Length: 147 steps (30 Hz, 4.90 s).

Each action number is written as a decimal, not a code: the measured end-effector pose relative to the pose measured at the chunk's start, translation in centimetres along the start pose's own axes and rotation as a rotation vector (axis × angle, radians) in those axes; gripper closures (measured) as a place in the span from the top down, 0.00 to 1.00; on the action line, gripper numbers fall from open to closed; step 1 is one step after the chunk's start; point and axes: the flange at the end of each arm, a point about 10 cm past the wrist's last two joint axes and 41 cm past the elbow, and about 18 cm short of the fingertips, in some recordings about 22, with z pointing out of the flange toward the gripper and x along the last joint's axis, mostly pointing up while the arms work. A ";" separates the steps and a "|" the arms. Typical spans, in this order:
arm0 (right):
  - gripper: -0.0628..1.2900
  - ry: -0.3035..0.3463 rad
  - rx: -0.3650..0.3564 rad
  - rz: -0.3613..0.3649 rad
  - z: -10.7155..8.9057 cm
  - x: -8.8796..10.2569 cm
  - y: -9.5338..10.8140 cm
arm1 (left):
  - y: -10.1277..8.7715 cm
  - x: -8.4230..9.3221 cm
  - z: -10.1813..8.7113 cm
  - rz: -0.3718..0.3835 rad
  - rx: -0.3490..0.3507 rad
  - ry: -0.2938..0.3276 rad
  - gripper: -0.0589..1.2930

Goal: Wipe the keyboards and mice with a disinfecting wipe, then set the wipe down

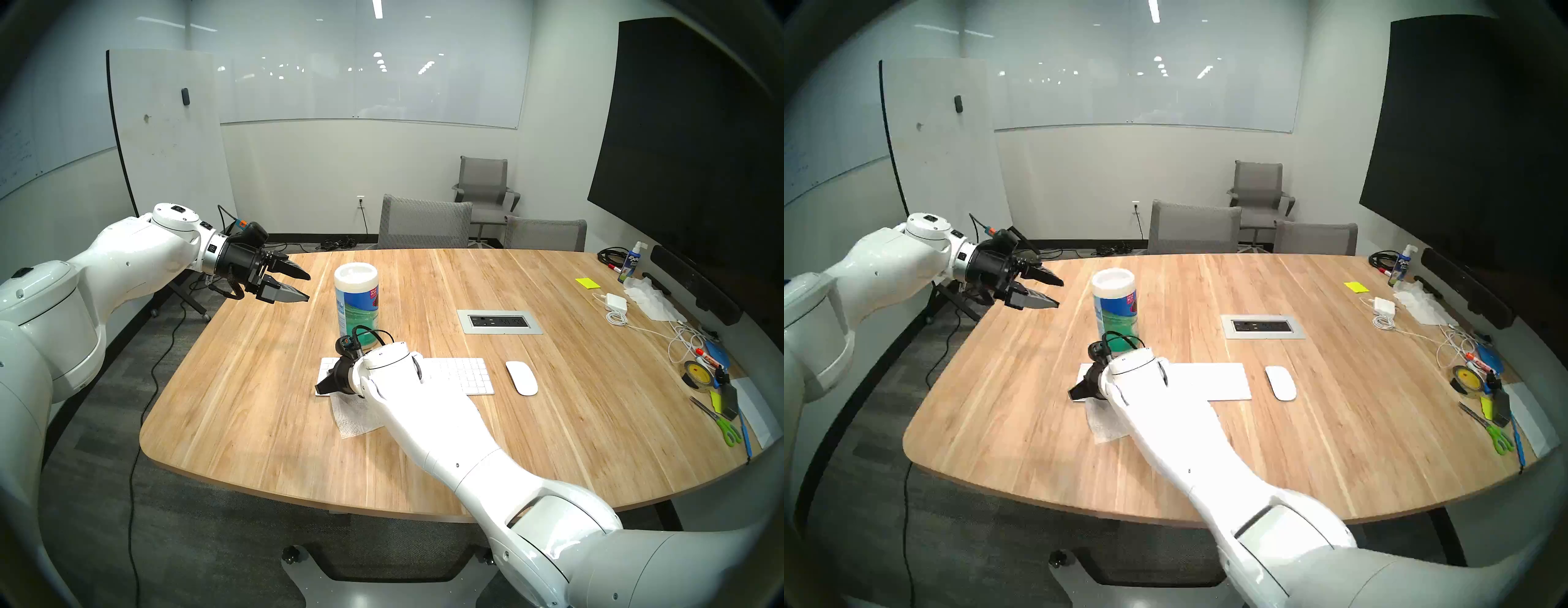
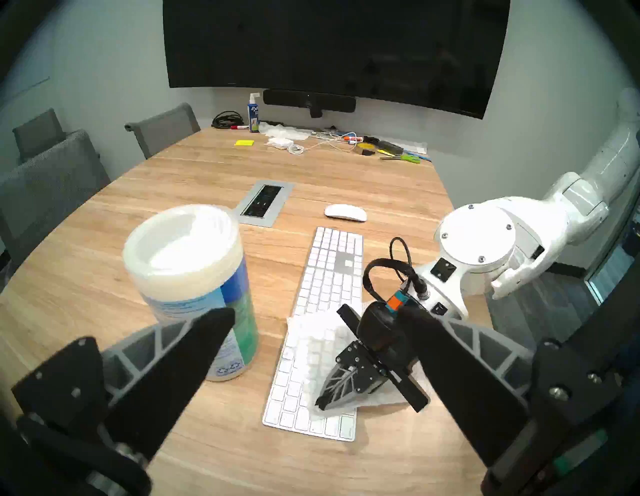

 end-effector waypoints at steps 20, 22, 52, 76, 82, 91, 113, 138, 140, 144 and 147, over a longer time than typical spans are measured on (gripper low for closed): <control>0.03 0.079 -0.029 0.044 0.7 1.5 -0.8 | 0.0 0.0 0.0 0.000 -0.001 -0.001 0.98; 0.03 0.083 -0.027 0.047 0.8 1.5 -0.9 | 0.0 0.0 0.0 0.000 -0.001 -0.001 0.98; 0.03 0.015 0.010 0.010 1.5 0.2 -1.6 | 0.0 -0.1 0.0 -0.003 -0.004 -0.005 0.98; 0.03 -0.011 -0.131 0.004 2.0 0.5 2.7 | 0.0 0.0 0.0 -0.001 -0.005 -0.002 0.98; 0.03 -0.011 -0.151 -0.003 1.9 0.7 3.7 | 0.0 0.0 0.0 0.000 -0.005 -0.002 0.98; 0.03 0.000 -0.162 -0.021 0.3 1.3 6.1 | 0.0 0.0 0.0 0.000 -0.005 -0.001 0.98; 0.03 -0.060 -0.126 -0.068 -4.9 -0.3 10.4 | 0.0 0.0 0.0 0.000 -0.006 0.000 0.98; 0.03 -0.112 0.002 -0.105 -6.4 -1.4 8.8 | 0.0 0.0 0.0 0.000 -0.007 0.000 0.98; 0.03 -0.115 0.006 -0.108 -6.4 -1.5 8.7 | 0.0 0.0 0.0 0.000 -0.007 0.000 0.98; 0.03 -0.118 0.012 -0.114 -6.3 -1.7 8.6 | 0.0 0.0 0.0 0.000 -0.007 -0.001 0.98; 0.03 -0.118 0.016 -0.116 -6.3 -1.7 8.4 | 0.0 0.0 0.0 0.000 -0.007 0.000 0.98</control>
